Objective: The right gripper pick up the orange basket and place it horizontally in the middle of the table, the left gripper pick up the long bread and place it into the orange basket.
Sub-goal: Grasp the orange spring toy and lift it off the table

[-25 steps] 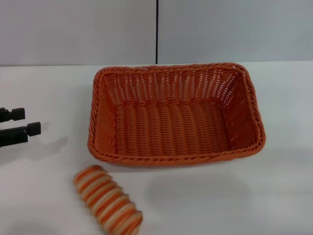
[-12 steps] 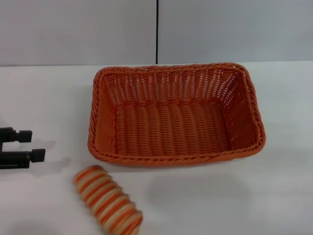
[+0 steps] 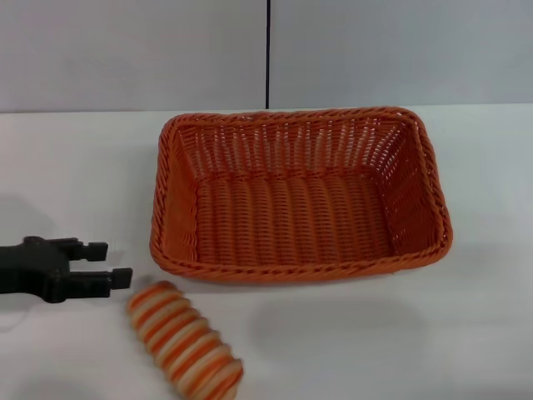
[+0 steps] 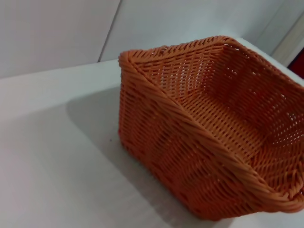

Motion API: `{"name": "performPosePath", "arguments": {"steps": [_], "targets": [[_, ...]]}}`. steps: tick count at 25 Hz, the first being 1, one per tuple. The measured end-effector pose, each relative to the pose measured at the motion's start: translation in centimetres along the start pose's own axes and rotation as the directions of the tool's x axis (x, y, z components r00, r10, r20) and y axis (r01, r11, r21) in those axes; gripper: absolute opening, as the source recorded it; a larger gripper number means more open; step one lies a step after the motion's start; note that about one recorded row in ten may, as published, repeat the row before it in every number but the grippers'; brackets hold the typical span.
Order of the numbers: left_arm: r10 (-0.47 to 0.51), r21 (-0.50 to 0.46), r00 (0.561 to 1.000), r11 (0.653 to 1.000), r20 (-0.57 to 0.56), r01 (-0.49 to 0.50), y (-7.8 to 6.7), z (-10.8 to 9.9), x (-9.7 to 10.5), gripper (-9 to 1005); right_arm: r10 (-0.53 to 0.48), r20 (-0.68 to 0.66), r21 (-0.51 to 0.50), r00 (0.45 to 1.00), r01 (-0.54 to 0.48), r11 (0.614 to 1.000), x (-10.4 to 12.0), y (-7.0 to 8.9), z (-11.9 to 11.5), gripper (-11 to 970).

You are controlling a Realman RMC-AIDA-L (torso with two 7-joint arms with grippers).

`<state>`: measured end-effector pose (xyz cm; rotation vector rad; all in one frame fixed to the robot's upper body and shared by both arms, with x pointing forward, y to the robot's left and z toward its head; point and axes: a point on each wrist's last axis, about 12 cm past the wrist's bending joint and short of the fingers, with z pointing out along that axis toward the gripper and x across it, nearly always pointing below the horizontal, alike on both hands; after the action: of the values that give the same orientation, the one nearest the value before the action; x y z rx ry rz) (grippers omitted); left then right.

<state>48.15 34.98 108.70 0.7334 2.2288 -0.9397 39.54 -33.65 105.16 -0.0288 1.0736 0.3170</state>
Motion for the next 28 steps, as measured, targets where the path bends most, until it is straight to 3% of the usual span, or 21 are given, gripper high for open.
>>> {"name": "performPosePath", "arguments": {"steps": [11,21,28], "targets": [[0.016,0.045,0.967,0.999,-0.255,-0.005,0.3,3.3,-1.2,771,-0.008,0.014,0.007,1.0,0.008,1.0,-0.3,0.0,-0.2,574],[0.025,0.055,0.968,0.998,-0.249,-0.012,0.3,3.8,-1.9,768,-0.011,0.002,0.02,1.0,0.011,1.0,-0.1,-0.3,-0.3,574],[0.077,0.069,0.958,0.996,-0.276,-0.06,0.2,4.0,-1.9,676,-0.005,0.009,0.016,1.0,0.005,1.0,-0.1,-0.2,0.0,574]]}}
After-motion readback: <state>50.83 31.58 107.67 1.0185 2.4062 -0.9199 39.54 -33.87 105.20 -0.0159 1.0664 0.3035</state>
